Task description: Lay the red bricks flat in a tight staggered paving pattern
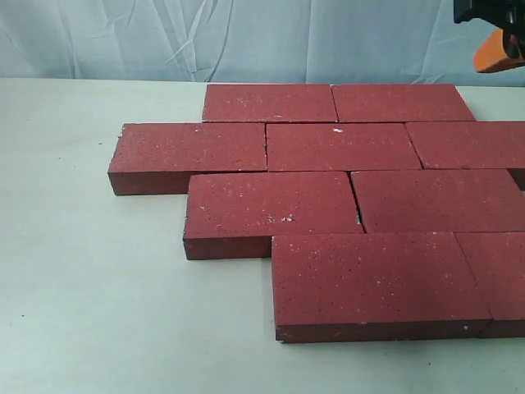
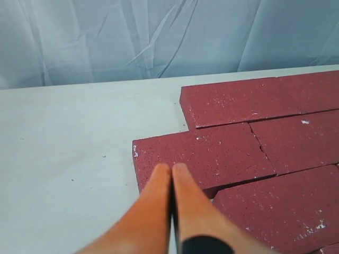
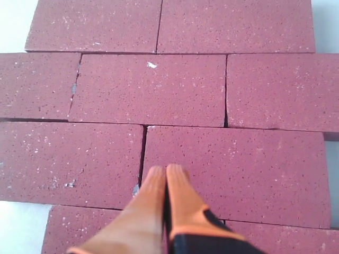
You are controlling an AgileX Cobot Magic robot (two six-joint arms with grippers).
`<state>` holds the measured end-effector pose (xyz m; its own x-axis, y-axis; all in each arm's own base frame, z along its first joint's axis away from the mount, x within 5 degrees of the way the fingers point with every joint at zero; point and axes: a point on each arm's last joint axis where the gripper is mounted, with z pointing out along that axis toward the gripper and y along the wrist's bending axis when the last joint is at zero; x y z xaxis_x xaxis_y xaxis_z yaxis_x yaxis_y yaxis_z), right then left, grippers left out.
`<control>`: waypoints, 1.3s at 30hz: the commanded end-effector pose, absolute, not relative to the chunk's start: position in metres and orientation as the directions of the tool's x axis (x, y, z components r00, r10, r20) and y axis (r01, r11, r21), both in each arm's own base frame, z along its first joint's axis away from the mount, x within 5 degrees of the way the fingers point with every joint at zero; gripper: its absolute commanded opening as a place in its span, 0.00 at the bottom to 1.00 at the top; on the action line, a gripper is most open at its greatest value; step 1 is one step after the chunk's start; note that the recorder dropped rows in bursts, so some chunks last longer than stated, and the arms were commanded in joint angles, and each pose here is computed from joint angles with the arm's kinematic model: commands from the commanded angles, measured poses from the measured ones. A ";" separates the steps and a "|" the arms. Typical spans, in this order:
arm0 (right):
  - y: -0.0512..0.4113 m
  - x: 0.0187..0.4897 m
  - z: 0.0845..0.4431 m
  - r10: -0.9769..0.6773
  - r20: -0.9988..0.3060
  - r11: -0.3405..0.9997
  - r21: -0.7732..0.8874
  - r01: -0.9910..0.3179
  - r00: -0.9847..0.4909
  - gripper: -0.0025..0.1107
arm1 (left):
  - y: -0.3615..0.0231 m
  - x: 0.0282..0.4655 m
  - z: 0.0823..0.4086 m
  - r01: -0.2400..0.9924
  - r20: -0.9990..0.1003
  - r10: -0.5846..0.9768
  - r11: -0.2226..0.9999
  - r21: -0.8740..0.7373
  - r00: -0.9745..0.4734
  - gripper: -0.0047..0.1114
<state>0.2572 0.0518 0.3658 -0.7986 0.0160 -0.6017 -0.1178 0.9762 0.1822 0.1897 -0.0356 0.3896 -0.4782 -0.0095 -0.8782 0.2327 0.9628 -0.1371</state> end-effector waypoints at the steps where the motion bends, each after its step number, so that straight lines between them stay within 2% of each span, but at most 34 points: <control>1: 0.049 0.252 0.370 0.018 -0.629 0.978 0.171 -0.116 -0.777 0.01 | -0.033 0.166 0.405 0.242 -0.918 -0.018 0.962 -0.123 -0.396 0.04; 14: 0.049 0.251 0.371 0.020 -0.630 0.978 0.173 -0.116 -0.776 0.01 | -0.027 0.114 0.431 0.264 -0.979 0.012 0.963 -0.043 -0.205 0.04; 19: 0.049 0.251 0.371 0.020 -0.630 0.978 0.173 -0.116 -0.776 0.01 | -0.025 0.101 0.430 0.256 -0.991 0.015 0.966 -0.019 -0.131 0.04; 26: 0.050 0.251 0.371 0.024 -0.627 0.977 0.182 -0.116 -0.779 0.01 | -0.024 0.093 0.415 0.260 -0.987 0.025 0.965 -0.018 -0.161 0.04; 39: 0.050 0.251 0.371 0.024 -0.627 0.977 0.182 -0.116 -0.779 0.01 | -0.024 0.092 0.415 0.261 -0.986 0.026 0.965 -0.017 -0.163 0.04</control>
